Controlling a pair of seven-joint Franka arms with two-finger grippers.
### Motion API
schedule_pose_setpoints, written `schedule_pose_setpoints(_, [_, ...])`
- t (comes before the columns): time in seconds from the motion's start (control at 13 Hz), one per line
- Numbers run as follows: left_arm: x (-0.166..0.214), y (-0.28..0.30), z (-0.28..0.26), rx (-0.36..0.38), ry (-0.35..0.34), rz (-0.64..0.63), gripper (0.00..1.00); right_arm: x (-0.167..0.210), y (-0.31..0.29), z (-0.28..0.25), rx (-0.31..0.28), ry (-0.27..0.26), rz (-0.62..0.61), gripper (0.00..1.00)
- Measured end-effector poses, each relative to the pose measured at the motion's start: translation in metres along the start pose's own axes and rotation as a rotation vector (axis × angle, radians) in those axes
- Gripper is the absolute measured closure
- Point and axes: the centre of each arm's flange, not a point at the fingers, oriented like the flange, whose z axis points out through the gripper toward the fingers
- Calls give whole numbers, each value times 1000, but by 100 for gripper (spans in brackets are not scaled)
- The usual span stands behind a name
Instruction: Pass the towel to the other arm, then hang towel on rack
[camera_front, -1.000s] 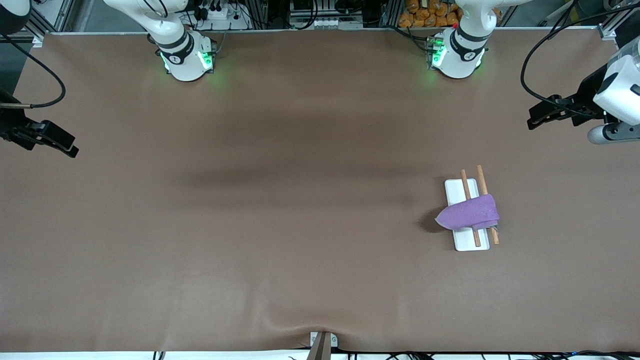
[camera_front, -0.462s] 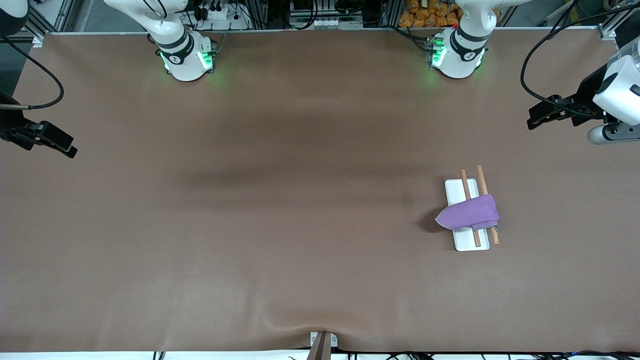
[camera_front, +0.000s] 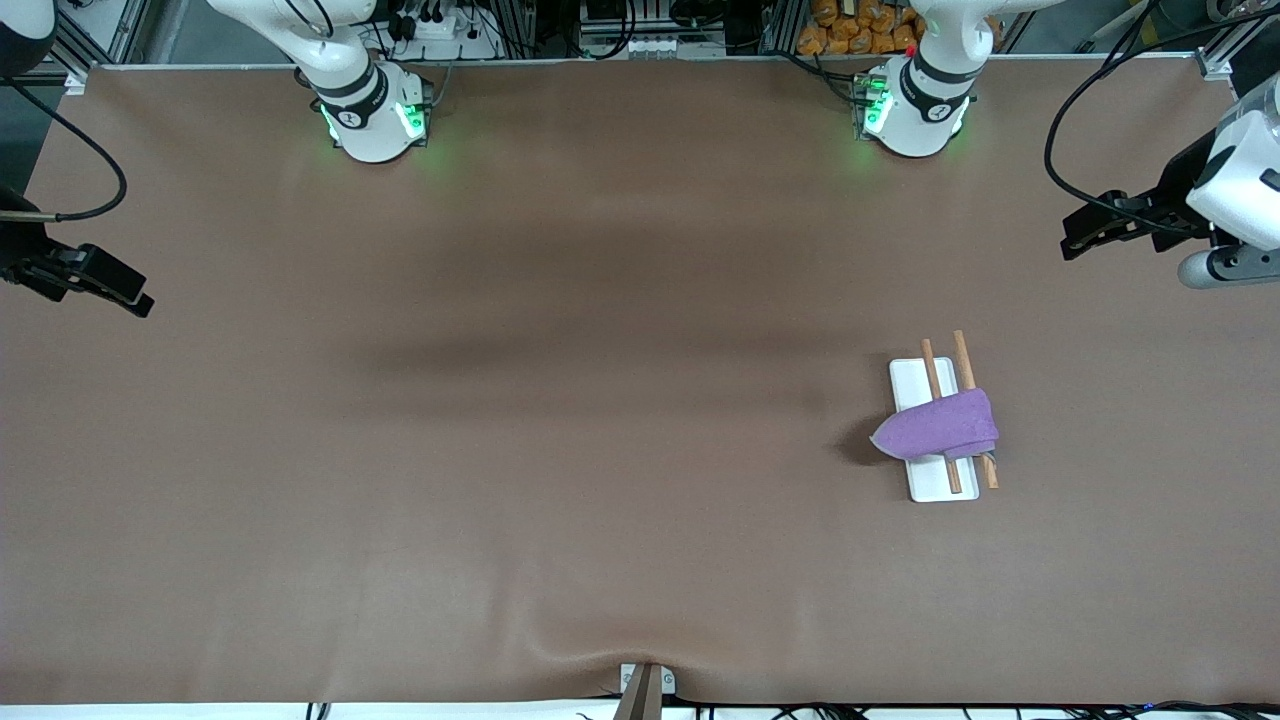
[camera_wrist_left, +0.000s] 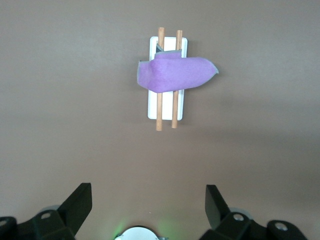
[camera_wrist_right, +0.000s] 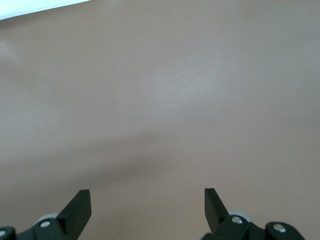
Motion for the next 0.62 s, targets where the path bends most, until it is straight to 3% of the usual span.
schedule_pose_setpoints(0.62, [-4, -27, 4, -21, 37, 32, 0, 0, 0, 0, 0, 0, 1, 0])
